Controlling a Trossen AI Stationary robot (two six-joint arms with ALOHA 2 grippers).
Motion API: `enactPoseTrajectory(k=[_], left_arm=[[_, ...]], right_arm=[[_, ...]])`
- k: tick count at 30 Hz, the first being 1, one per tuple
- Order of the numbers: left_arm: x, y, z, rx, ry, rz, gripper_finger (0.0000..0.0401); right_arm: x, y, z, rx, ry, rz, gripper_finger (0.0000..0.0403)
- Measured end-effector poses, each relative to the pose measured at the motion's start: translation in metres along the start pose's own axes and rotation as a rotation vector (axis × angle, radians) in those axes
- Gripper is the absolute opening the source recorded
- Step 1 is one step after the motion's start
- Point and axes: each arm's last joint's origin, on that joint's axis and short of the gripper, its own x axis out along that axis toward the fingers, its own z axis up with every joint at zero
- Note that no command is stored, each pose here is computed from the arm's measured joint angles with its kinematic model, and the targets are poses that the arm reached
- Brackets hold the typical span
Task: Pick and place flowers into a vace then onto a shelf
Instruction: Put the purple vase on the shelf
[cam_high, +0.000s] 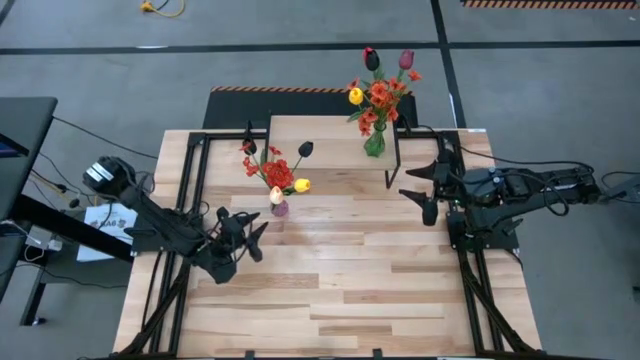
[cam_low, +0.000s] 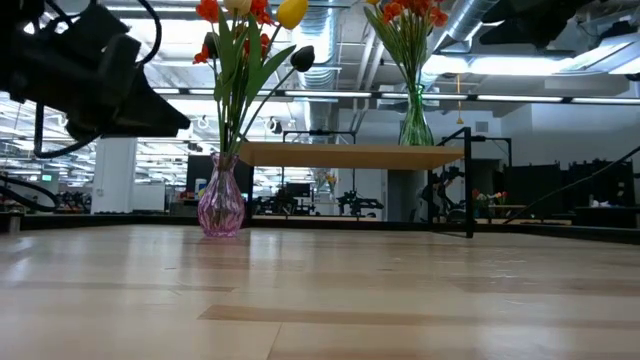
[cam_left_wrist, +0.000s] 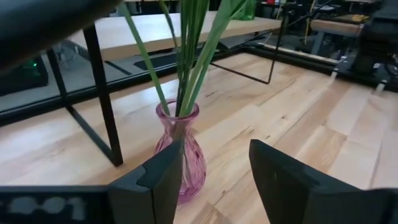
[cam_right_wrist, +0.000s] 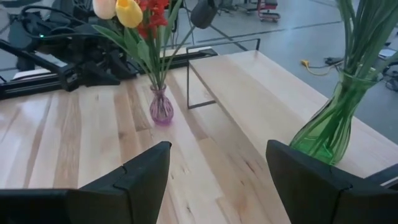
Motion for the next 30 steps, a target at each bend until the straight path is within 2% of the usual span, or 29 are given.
enactPoseTrajectory(k=[6,12,18,25,30], left_arm=[[0.004,0.000,-0.005,0.009,0.002,0.025,0.0203],[0.014,0.001,-0.020,0.153,0.059,0.040,0.0217],[0.021,0.003,-0.036,0.250,0.074,0.082,0.0218],[0.028,-0.001,-0.040,0.245,0.053,0.102,0.0218],[0.029,-0.009,-0.034,0.273,0.060,0.041,0.0218]], right_arm=[[0.000,0.000,0.000,-0.016,0.000,-0.001,0.0260],[0.001,0.000,-0.001,-0.022,0.010,-0.002,0.0260],[0.003,0.001,-0.001,-0.025,0.017,-0.003,0.0260],[0.005,0.002,-0.001,-0.031,0.026,-0.004,0.0260],[0.007,0.003,-0.002,-0.036,0.035,-0.005,0.0260]])
